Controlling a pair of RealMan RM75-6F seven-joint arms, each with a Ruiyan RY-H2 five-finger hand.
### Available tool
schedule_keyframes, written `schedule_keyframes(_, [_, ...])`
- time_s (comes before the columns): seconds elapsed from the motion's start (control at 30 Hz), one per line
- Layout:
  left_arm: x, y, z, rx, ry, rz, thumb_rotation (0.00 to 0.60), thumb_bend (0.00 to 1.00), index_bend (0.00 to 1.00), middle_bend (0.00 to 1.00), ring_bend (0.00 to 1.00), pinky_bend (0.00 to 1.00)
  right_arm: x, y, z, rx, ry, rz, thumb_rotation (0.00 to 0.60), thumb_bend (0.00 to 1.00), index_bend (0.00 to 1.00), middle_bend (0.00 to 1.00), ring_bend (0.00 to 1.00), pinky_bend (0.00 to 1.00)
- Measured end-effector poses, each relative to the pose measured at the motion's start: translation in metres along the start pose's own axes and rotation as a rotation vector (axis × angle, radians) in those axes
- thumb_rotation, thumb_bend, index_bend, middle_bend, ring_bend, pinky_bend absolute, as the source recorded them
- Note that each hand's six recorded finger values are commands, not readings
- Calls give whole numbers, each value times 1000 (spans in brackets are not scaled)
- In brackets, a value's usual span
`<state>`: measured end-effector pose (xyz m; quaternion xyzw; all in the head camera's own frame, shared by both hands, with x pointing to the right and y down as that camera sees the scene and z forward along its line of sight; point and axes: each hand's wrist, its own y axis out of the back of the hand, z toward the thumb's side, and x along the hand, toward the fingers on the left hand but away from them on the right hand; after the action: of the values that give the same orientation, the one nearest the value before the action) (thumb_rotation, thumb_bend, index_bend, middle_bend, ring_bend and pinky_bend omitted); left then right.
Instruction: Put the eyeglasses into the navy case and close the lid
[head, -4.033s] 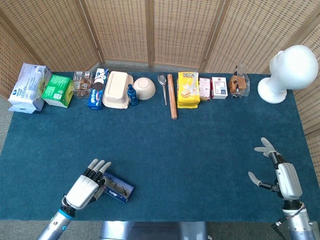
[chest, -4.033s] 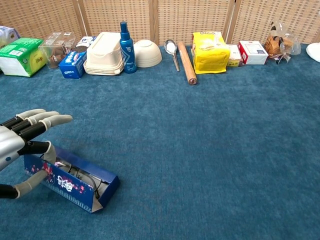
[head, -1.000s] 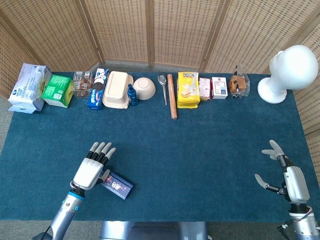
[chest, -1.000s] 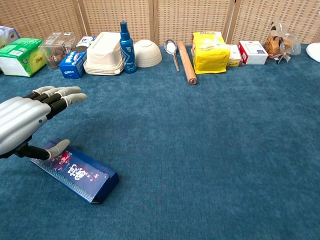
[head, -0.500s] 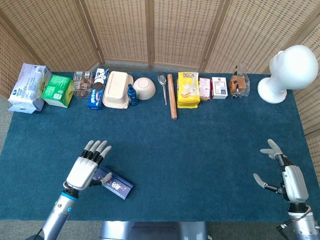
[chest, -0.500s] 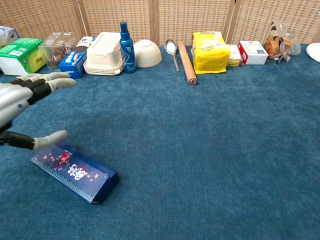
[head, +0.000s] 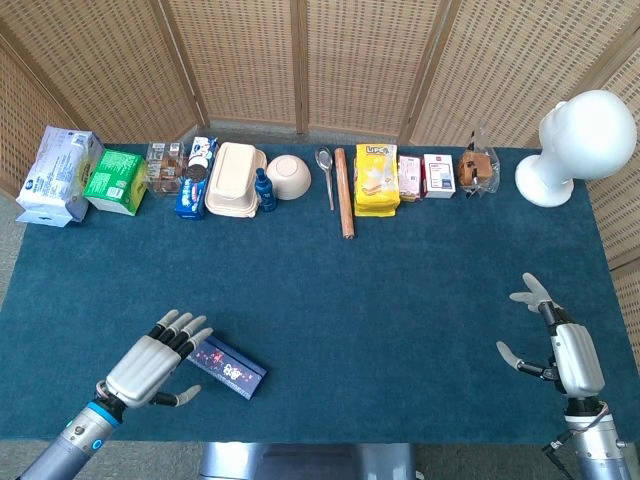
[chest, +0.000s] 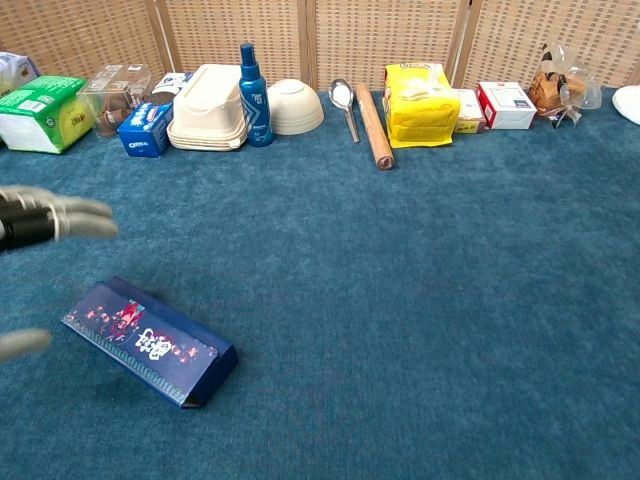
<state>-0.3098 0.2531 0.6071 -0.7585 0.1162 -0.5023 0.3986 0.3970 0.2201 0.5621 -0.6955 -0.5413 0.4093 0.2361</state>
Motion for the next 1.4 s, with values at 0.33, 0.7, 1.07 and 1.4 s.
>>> schedule_keyframes(0.33, [19, -20, 11, 82, -17, -51, 382, 262, 0, 0, 0, 0, 3, 6, -7, -1, -25, -19, 592, 238, 38, 291, 269, 312])
schedule_keyframes(0.7, [48, -27, 25, 147, -44, -56, 387, 263, 0, 0, 0, 0, 6, 18, -16, -3, -51, -53, 590, 239, 38, 291, 270, 312])
schedule_keyframes(1.07, [66, -28, 36, 150, -58, -77, 397, 262, 197, 0, 0, 0, 8, 23, -21, -2, -62, -67, 593, 238, 38, 292, 269, 312])
schedule_keyframes(1.4, [75, -22, 43, 142, -63, -29, 436, 262, 482, 0, 0, 0, 10, 26, -25, 0, -75, -71, 591, 238, 40, 292, 269, 312])
